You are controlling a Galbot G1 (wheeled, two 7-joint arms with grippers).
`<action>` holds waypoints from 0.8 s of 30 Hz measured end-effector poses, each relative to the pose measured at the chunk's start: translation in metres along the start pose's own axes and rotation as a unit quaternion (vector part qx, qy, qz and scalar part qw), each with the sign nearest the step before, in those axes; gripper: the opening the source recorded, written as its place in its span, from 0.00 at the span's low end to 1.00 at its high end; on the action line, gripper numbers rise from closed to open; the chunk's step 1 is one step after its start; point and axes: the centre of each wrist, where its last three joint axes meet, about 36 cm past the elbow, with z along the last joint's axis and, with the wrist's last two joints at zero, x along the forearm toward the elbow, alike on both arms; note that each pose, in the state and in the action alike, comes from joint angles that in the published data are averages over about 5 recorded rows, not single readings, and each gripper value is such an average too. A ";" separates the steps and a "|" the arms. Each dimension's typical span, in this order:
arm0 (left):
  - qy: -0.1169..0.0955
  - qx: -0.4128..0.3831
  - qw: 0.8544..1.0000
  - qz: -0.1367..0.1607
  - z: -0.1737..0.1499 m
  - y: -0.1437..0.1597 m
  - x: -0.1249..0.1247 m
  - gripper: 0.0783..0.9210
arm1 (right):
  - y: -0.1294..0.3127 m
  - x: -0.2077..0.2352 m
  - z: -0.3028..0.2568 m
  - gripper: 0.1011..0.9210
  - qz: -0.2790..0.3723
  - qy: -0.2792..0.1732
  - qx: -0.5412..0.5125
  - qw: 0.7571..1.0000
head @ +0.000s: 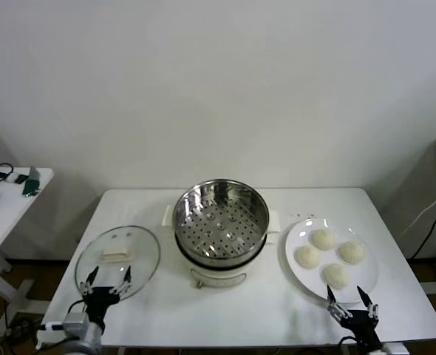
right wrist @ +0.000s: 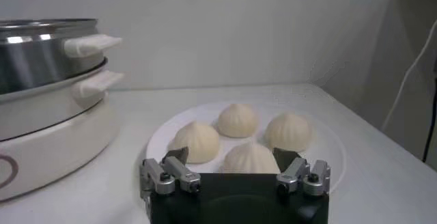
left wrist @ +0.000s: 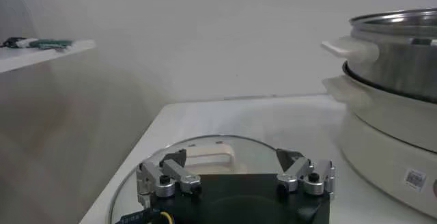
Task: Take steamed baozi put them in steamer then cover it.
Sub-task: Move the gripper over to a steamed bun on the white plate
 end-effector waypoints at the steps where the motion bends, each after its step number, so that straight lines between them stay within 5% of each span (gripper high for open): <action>1: -0.001 0.000 1.000 0.000 0.000 0.000 0.000 0.88 | -0.002 -0.004 -0.004 0.88 0.000 -0.001 0.004 1.000; 9: -0.007 -0.001 1.000 0.011 -0.006 -0.005 0.000 0.88 | -0.034 -0.083 -0.076 0.88 -0.034 -0.024 0.095 0.995; 14: -0.012 -0.001 1.000 0.017 -0.009 -0.009 0.001 0.88 | -0.055 -0.145 -0.135 0.88 -0.108 -0.026 0.214 0.970; 18: -0.017 -0.001 1.000 0.019 -0.011 -0.011 0.002 0.88 | -0.069 -0.185 -0.182 0.88 -0.196 -0.011 0.330 0.923; 24: -0.021 -0.002 0.999 0.026 -0.014 -0.018 0.005 0.88 | -0.086 -0.230 -0.237 0.88 -0.326 0.048 0.479 0.813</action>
